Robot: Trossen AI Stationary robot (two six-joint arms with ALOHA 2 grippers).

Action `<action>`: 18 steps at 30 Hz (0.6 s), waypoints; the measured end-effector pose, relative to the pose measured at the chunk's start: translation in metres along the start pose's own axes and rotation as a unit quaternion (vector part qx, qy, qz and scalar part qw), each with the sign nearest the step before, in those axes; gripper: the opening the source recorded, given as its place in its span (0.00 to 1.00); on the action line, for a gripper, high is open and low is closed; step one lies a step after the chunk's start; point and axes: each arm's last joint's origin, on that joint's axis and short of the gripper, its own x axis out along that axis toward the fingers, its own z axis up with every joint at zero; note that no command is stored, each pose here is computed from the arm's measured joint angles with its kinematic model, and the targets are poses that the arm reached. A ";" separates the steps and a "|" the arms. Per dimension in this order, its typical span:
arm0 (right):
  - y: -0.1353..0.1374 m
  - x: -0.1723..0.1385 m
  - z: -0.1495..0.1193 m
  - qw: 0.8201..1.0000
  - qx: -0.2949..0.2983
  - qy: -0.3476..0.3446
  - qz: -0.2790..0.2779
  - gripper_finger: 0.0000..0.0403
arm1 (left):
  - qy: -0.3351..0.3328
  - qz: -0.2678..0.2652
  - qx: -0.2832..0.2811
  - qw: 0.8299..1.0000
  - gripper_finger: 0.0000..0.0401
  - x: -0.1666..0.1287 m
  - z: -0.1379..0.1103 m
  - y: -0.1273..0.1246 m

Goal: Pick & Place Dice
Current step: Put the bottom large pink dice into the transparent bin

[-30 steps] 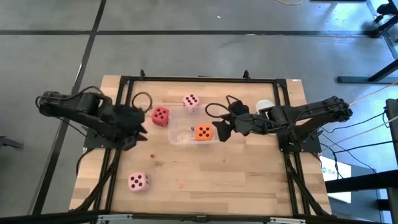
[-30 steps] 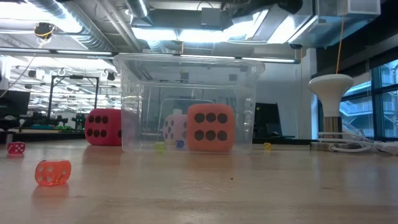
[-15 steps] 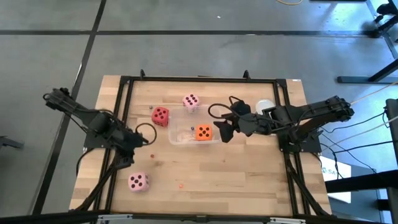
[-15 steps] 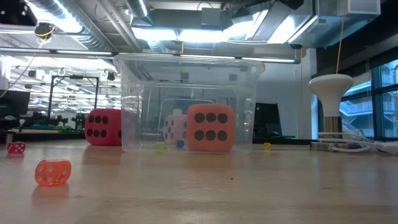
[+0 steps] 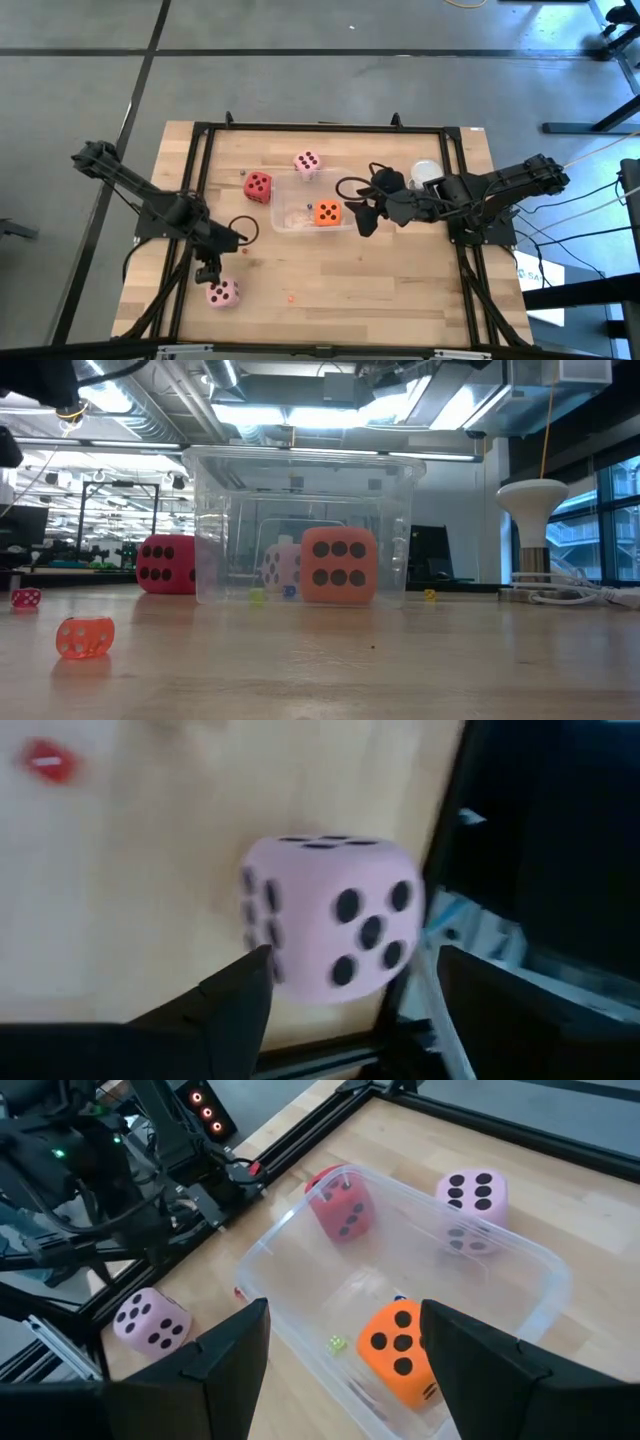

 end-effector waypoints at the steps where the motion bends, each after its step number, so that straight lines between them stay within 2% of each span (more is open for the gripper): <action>1: 0.000 0.000 0.000 1.000 -0.002 0.001 -0.002 0.64 | -0.002 -0.008 0.000 1.000 0.69 0.003 0.001 0.001; 11: -0.002 0.000 -0.002 1.000 -0.009 0.011 -0.006 0.64 | 0.019 -0.026 -0.042 0.999 0.75 0.023 -0.004 0.019; 18: -0.002 0.000 -0.002 1.000 -0.007 0.012 -0.005 0.64 | 0.003 -0.050 -0.021 0.999 0.78 0.030 -0.002 0.020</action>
